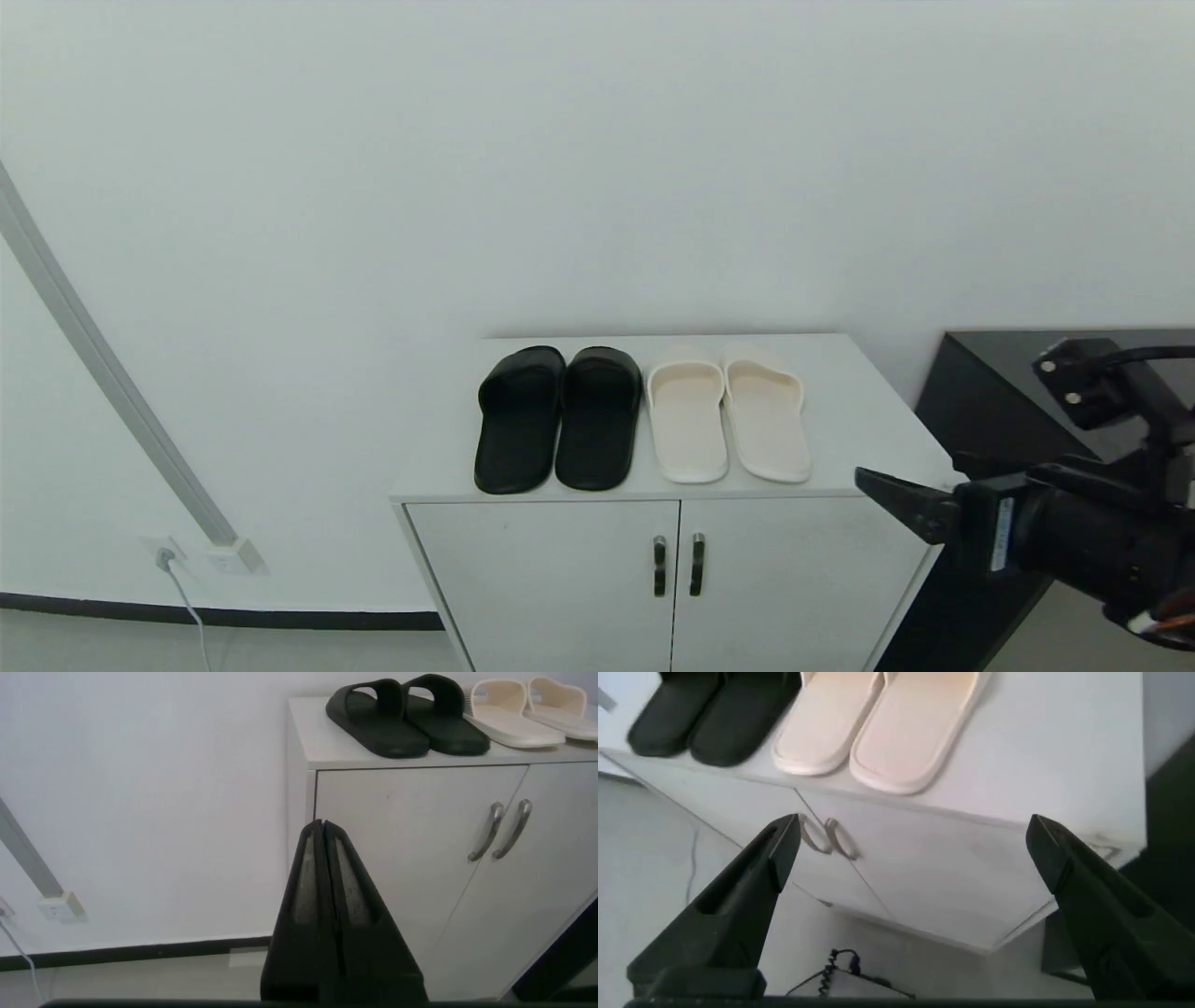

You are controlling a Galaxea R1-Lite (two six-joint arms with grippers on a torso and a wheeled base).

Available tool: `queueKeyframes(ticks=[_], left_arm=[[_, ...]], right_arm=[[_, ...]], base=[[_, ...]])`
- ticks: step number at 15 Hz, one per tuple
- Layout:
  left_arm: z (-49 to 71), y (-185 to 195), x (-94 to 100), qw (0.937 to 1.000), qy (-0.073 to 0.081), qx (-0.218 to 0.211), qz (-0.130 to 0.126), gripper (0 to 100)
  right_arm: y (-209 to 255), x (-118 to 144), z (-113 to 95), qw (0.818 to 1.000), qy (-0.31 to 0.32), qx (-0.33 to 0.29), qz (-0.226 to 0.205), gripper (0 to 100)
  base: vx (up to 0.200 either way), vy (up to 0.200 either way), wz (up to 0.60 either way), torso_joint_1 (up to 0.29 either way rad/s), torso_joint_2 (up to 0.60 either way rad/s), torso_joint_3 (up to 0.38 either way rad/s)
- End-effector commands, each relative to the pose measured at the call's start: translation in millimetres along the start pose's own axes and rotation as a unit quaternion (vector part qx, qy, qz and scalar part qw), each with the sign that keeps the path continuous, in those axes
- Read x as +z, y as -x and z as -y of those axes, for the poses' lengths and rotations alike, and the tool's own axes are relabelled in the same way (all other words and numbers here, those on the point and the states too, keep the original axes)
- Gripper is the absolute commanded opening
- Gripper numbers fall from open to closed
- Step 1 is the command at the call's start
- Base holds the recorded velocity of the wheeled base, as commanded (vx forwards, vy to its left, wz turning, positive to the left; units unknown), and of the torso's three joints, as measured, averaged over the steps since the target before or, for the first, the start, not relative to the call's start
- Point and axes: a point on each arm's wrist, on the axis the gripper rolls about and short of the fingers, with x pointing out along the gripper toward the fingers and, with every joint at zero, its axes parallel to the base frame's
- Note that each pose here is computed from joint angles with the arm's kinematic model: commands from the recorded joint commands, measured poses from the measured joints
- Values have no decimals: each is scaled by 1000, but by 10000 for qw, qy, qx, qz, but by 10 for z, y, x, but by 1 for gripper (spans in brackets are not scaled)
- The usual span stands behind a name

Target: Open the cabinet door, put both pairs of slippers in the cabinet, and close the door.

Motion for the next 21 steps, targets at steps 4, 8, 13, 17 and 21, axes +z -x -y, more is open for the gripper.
queueKeyframes(ticks=[4,8,13,17,21], left_arm=[[0,-1,0,10000,5,-5,-7,0],[0,-1,0,10000,5,-12,-7,0],[0,-1,0,10000,5,-12,-7,0],[0,-1,0,10000,5,-12,-7,0],[0,-1,0,10000,5,-12,-7,0]], right_arm=[[-721,25,-389,9989,173,-419,-120,100],[-1047,34,-549,9944,243,-1029,20,100],[-1475,-126,-659,9885,186,-1473,293,100],[-1671,-50,-734,9889,97,-1405,468,100],[-1942,101,-817,9885,206,-1346,660,100]], base=[[0,0,0,0,0,0],[0,0,0,0,0,0],[0,0,0,0,0,0],[0,0,0,0,0,0],[0,0,0,0,0,0]])
